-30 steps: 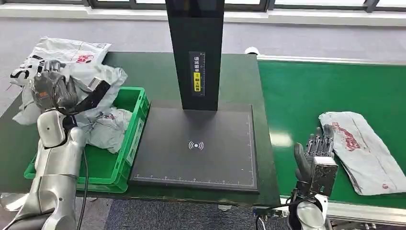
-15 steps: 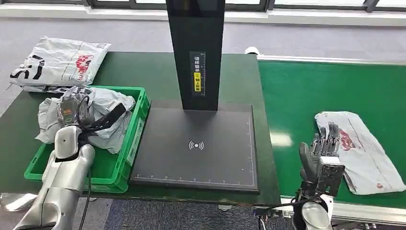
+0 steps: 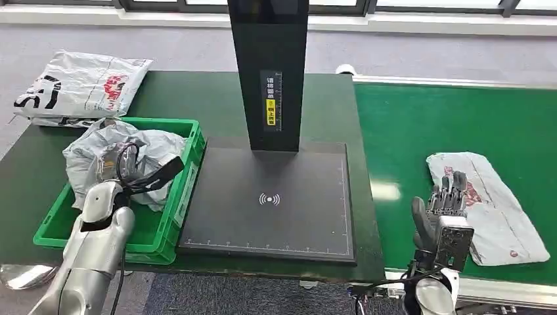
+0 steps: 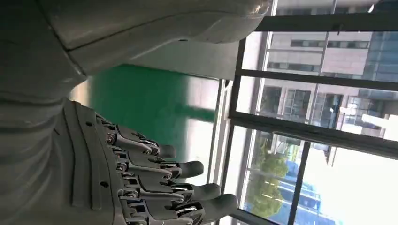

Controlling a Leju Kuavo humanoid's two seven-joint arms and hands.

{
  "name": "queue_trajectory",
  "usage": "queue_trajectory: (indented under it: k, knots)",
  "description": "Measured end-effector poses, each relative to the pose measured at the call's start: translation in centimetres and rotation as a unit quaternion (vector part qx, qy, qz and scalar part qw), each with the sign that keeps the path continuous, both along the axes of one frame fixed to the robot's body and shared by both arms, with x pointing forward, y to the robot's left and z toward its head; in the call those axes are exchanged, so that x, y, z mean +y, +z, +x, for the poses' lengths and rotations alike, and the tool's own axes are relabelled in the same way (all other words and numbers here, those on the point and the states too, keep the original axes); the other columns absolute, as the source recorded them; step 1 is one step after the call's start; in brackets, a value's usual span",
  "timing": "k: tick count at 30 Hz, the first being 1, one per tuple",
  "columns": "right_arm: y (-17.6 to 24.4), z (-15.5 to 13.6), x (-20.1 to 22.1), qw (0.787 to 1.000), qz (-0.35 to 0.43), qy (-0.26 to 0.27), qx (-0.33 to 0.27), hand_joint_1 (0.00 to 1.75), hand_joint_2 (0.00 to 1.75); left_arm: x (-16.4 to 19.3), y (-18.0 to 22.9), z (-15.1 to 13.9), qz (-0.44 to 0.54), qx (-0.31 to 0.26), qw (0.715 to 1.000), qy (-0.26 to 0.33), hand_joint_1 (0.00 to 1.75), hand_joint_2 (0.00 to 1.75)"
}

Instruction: Moved the parcel from conveyor to table for the left to box.

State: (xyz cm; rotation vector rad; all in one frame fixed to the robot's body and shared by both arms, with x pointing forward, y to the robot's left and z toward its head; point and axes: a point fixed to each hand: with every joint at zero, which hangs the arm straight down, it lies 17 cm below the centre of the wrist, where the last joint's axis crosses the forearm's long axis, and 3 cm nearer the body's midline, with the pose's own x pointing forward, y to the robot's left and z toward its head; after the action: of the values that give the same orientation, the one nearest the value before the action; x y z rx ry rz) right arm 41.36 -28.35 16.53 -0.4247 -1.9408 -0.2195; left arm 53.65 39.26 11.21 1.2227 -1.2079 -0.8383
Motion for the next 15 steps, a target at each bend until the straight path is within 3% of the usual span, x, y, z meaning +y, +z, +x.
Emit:
queue_trajectory:
  k: [1, 4, 7, 9, 11, 13, 15]
  knots:
    - [-0.1, -0.1, 0.0, 1.000, 0.000, 0.000, 0.001, 0.00, 1.75, -0.5, -0.5, -0.1, -0.017, 0.008, 1.000, -0.008, 0.00, 0.00]
    - [-0.1, -0.2, 0.3, 1.000, -0.001, 0.002, 0.003, 0.00, 1.75, -0.8, 0.2, -0.3, -0.074, -0.020, 0.997, 0.003, 0.00, 0.00]
    - [-0.2, -0.1, 0.7, 1.000, 0.000, 0.005, 0.008, 0.00, 1.75, -0.2, 3.7, 0.4, -0.150, -0.104, 0.983, 0.009, 0.00, 0.00]
    - [0.0, 0.1, 0.9, 1.000, -0.003, 0.007, 0.008, 0.00, 1.75, 0.8, 8.1, 1.1, -0.220, -0.197, 0.956, 0.003, 0.00, 0.00]
    - [0.3, 0.7, 1.4, 1.000, -0.009, 0.013, 0.010, 0.00, 1.75, 1.9, 13.1, 0.7, -0.304, -0.316, 0.899, -0.014, 0.00, 0.00]
    - [0.6, 1.2, 1.7, 1.000, -0.012, 0.016, 0.007, 0.00, 1.75, 2.2, 15.4, 0.5, -0.326, -0.357, 0.876, -0.011, 0.00, 0.00]
    - [0.9, 1.6, 2.3, 1.000, -0.015, 0.020, 0.006, 0.00, 1.75, 1.7, 16.3, 0.4, -0.328, -0.365, 0.871, -0.014, 0.00, 0.00]
